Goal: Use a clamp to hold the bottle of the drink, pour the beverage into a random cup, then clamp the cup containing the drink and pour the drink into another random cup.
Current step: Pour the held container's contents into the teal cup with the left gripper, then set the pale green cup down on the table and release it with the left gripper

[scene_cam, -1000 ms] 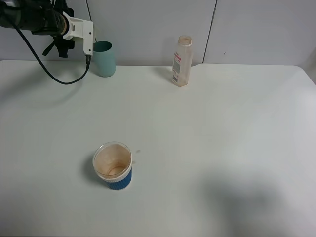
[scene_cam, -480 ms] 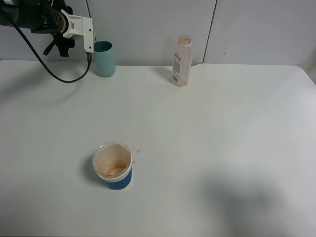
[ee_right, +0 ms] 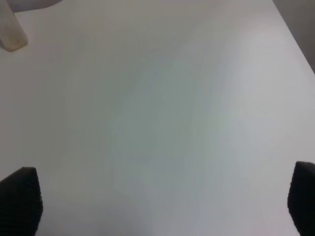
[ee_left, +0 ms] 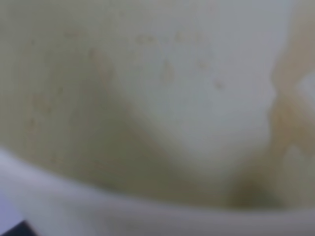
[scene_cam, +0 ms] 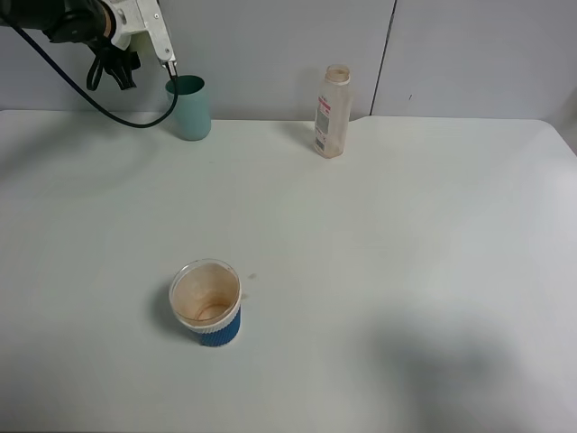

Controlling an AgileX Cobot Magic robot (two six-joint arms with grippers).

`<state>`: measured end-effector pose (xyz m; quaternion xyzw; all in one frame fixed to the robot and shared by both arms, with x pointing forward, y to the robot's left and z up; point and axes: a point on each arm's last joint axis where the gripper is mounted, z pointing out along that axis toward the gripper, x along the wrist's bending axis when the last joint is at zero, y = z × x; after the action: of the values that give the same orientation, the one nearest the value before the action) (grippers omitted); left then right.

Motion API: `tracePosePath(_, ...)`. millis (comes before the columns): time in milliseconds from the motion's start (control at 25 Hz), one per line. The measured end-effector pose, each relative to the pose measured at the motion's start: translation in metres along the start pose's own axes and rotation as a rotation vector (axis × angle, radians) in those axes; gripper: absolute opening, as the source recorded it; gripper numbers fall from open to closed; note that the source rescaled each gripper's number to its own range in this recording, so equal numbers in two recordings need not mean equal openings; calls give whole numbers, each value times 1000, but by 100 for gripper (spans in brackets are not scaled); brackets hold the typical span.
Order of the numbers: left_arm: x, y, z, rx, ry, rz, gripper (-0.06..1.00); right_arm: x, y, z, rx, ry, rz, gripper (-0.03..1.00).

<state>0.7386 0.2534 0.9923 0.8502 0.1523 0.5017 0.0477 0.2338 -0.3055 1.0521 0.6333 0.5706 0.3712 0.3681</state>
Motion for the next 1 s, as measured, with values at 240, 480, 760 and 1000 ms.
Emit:
tracePosePath(240,-4,-2,0,29,-46,-168,2,0,0,0,0,0,0,100)
tracePosePath(480,-3,-10,-1,43,-67,-300,2,0,0,0,0,0,0,100)
tracePosePath(760,9,-26,-5,58,-60,-459,2,0,0,0,0,0,0,100)
tracePosePath(1000,15,-33,-7,52,-57,-554,2,0,0,0,0,0,0,100)
